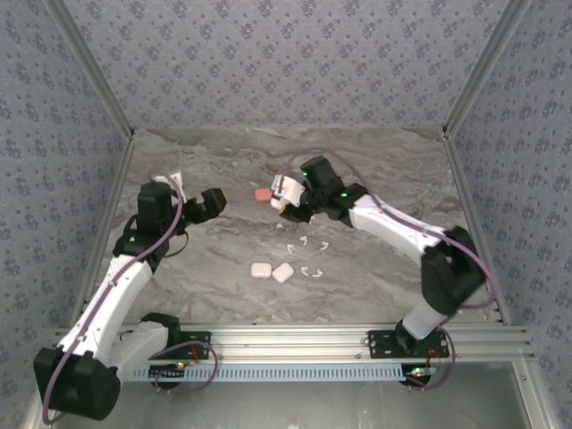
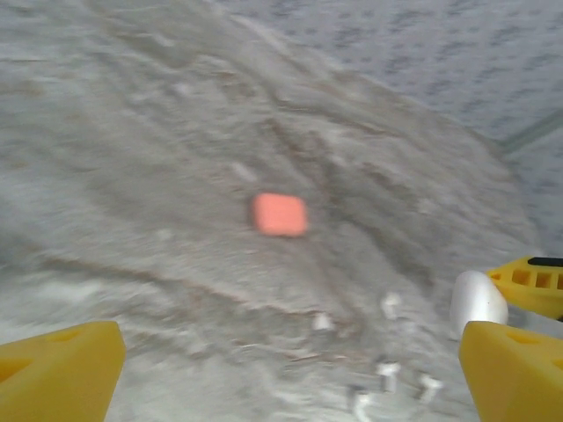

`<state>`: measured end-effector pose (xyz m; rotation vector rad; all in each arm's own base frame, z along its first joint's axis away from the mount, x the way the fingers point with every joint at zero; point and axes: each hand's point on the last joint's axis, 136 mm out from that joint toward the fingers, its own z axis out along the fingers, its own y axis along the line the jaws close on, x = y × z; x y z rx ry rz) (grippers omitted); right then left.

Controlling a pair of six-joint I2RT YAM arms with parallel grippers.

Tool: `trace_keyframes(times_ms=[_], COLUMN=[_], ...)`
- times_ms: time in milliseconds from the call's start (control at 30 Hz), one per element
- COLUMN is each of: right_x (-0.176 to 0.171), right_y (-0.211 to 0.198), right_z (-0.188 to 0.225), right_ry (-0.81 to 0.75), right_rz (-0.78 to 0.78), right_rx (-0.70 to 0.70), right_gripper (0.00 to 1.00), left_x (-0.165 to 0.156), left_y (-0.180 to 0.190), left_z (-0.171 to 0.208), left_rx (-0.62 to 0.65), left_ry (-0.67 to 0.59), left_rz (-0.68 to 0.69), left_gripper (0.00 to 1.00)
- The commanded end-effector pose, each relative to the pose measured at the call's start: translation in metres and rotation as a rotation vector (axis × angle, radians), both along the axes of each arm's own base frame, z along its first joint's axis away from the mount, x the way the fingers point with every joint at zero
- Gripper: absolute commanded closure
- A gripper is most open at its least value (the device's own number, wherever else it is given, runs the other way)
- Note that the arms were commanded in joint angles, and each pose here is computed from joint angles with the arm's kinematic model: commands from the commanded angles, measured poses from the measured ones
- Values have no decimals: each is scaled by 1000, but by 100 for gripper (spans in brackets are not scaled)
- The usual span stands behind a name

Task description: Insert wireless bluetooth earbuds into charging case

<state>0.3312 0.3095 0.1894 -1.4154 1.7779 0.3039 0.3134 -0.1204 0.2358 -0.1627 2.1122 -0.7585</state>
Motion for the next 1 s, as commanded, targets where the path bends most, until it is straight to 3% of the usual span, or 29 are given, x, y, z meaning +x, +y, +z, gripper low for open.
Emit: trace_keyframes(times_ms=[0,100,333,733,967], right_x=[-7,-15,-26,-25,-23], right_y=[-14,-25,-37,-41,-45], right_z=[24,47,83,102,108], right_ry=[-98,-173,-275,-318,-308], right_rz=[-2,8,22,9,-7], right_rx=[24,23,24,37,66], right_gripper=[68,68,68,69,69], left_x=[3,2,-10,-9,-16], left_y=[-47,-76,-136,-192,-204], left_z=[52,72,86,78,72], left_rx=[-188,-270,-287,-308,-310], left_ry=[-103,-132,-136,-77,-54], left_rz=[-247,-403,-655,-787,-844], left_gripper=[3,3,3,11,27])
